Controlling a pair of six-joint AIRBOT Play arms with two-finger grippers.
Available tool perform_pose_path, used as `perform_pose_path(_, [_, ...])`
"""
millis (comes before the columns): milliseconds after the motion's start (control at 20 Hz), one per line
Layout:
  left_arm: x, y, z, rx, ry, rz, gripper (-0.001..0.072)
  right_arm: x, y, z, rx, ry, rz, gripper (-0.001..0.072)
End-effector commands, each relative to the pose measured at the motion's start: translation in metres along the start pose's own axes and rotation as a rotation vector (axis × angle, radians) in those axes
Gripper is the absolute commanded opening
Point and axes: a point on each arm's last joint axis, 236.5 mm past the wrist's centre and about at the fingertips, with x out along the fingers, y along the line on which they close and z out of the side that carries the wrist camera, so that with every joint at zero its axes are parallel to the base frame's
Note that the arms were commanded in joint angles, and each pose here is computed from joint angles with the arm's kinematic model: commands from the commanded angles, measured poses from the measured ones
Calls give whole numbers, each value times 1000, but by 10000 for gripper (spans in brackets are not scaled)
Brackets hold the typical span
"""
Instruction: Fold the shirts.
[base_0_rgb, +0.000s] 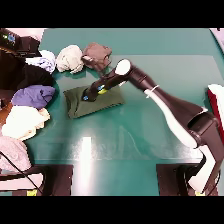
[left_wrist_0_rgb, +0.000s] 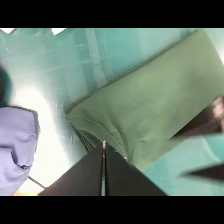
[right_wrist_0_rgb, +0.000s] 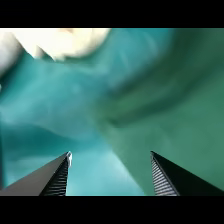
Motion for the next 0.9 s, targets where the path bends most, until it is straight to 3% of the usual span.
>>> perform_pose_path(0, [0, 0, -1, -1, 4, -3, 22, -64, -75, -37, 139, 105, -166, 577])
perform_pose_path(50, [0, 0, -1, -1, 2, -3, 22, -82, -97, -44, 224, 84, -187, 579])
perform_pose_path(150, [1, 0, -1, -2, 4, -3, 23, -106, -137, -66, 363, 63, -225, 709])
perform_pose_path(450, [2, -1, -1, -3, 8, -7, 22, -110, -183, -99, 639, -52, -143, 708])
perform_pose_path(850, [2, -3, -12, -2, 52, -18, 23, -34, -168, -81, 639, 34, 14, 697])
